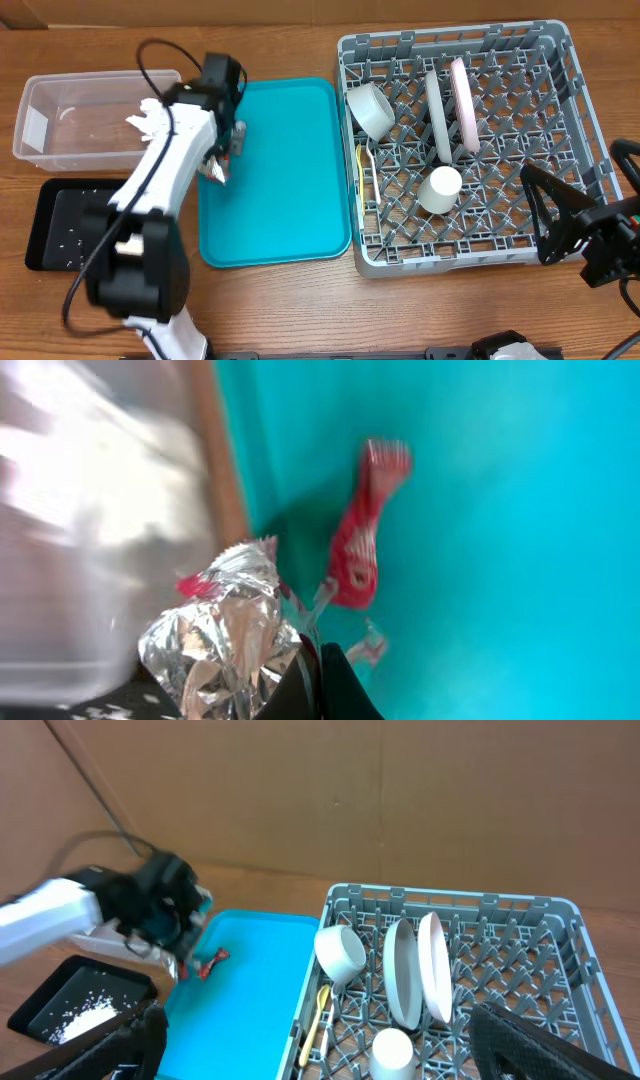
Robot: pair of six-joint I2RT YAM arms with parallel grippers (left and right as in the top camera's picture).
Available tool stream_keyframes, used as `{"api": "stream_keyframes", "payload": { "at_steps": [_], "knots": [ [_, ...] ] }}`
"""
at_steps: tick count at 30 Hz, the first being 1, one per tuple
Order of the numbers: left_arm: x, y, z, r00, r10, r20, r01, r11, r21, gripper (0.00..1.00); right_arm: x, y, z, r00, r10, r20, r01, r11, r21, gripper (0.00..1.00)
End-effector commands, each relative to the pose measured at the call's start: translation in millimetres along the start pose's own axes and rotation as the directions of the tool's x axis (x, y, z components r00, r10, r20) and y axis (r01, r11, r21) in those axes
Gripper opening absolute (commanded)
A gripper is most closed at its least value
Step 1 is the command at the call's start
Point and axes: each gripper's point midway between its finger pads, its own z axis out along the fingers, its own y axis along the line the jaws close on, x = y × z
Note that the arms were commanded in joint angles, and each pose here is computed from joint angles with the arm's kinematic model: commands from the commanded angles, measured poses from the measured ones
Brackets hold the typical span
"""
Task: Sort waste into correct bins and load items into the dishwasher rack
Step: 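Carry the foil wrapper into the clear plastic bin and release, then grasp the small red wrapper on the teal tray with the left gripper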
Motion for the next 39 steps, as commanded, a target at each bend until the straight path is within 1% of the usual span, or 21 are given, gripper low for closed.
{"api": "stream_keyframes", "payload": {
  "at_steps": [1,4,7,9,10,12,13,14,15,17,18,19,20,21,23,25,27,29,33,38,39],
  "knots": [
    [-33,42,-58,0.976,-0.100,0.194,0.111,0.993,-0.047,0.04,-1,-1,0,1.000,0.003,0.006,-0.003,1.000,0.008,1.00],
    [-40,69,-61,0.957,-0.163,0.241,0.181,0.982,-0.055,0.04,-1,-1,0,1.000,0.003,0.006,-0.003,1.000,0.008,1.00],
    [-42,90,-50,0.945,-0.217,0.245,0.230,0.973,-0.029,0.04,-1,-1,0,1.000,0.003,0.006,-0.003,1.000,0.008,1.00],
    [-40,111,-40,0.934,-0.263,0.243,0.282,0.958,-0.047,0.04,-1,-1,0,1.000,0.003,0.006,-0.003,1.000,0.008,1.00],
    [-39,122,-36,0.920,-0.304,0.246,0.326,0.944,-0.052,0.04,-1,-1,0,1.000,0.003,0.006,-0.003,1.000,0.008,1.00],
    [-42,141,-26,0.870,-0.415,0.266,0.437,0.899,-0.024,0.04,-1,-1,0,1.000,0.003,0.006,-0.003,1.000,0.008,1.00],
    [-45,147,-20,0.844,-0.461,0.273,0.476,0.880,0.013,0.13,-1,-1,0,1.000,0.003,0.006,-0.003,1.000,0.008,1.00],
    [-49,148,-17,0.834,-0.477,0.278,0.483,0.874,0.053,0.30,-1,-1,0,1.000,0.003,0.006,-0.003,1.000,0.008,1.00],
    [-53,146,-13,0.829,-0.485,0.279,0.479,0.873,0.095,0.34,-1,-1,0,1.000,0.003,0.006,-0.003,1.000,0.008,1.00],
    [-58,144,-7,0.823,-0.494,0.279,0.473,0.869,0.143,0.39,-1,-1,0,1.000,0.003,0.006,-0.003,1.000,0.008,1.00],
    [-58,144,-4,0.824,-0.495,0.275,0.473,0.869,0.147,0.47,-1,-1,0,1.000,0.003,0.006,-0.003,1.000,0.008,1.00],
    [-57,144,-2,0.827,-0.492,0.272,0.472,0.871,0.138,0.61,-1,-1,0,1.000,0.003,0.006,-0.003,1.000,0.008,1.00],
    [-56,144,-1,0.830,-0.489,0.267,0.471,0.872,0.134,0.63,-1,-1,0,1.000,0.003,0.006,-0.003,1.000,0.008,1.00],
    [-55,143,-2,0.837,-0.480,0.263,0.461,0.877,0.135,0.62,-1,-1,0,1.000,0.003,0.006,-0.003,1.000,0.008,1.00],
    [-56,136,-13,0.845,-0.466,0.260,0.436,0.884,0.168,0.57,-1,-1,0,1.000,0.003,0.006,-0.003,1.000,0.008,1.00],
    [-59,120,-33,0.869,-0.423,0.258,0.370,0.900,0.230,0.52,-1,-1,0,1.000,0.003,0.006,-0.003,1.000,0.008,1.00],
    [-58,96,-57,0.894,-0.368,0.255,0.292,0.911,0.290,0.52,-1,-1,0,1.000,0.003,0.006,-0.003,1.000,0.008,1.00],
    [-53,75,-71,0.923,-0.288,0.256,0.207,0.931,0.300,0.51,-1,-1,0,1.000,0.003,0.006,-0.003,1.000,0.008,1.00],
    [-37,34,-68,0.974,-0.096,0.203,0.051,0.975,0.216,0.53,-1,-1,0,1.000,0.003,0.006,-0.003,1.000,0.008,1.00],
    [-19,-6,-30,0.993,0.052,0.103,-0.062,0.994,0.091,0.56,-1,-1,0,1.000,0.003,0.006,-0.003,1.000,0.008,1.00],
    [-15,-14,-11,0.994,0.083,0.071,-0.086,0.995,0.050,0.56,-1,-1,0,1.000,0.003,0.006,-0.003,1.000,0.008,1.00]
  ]
}}
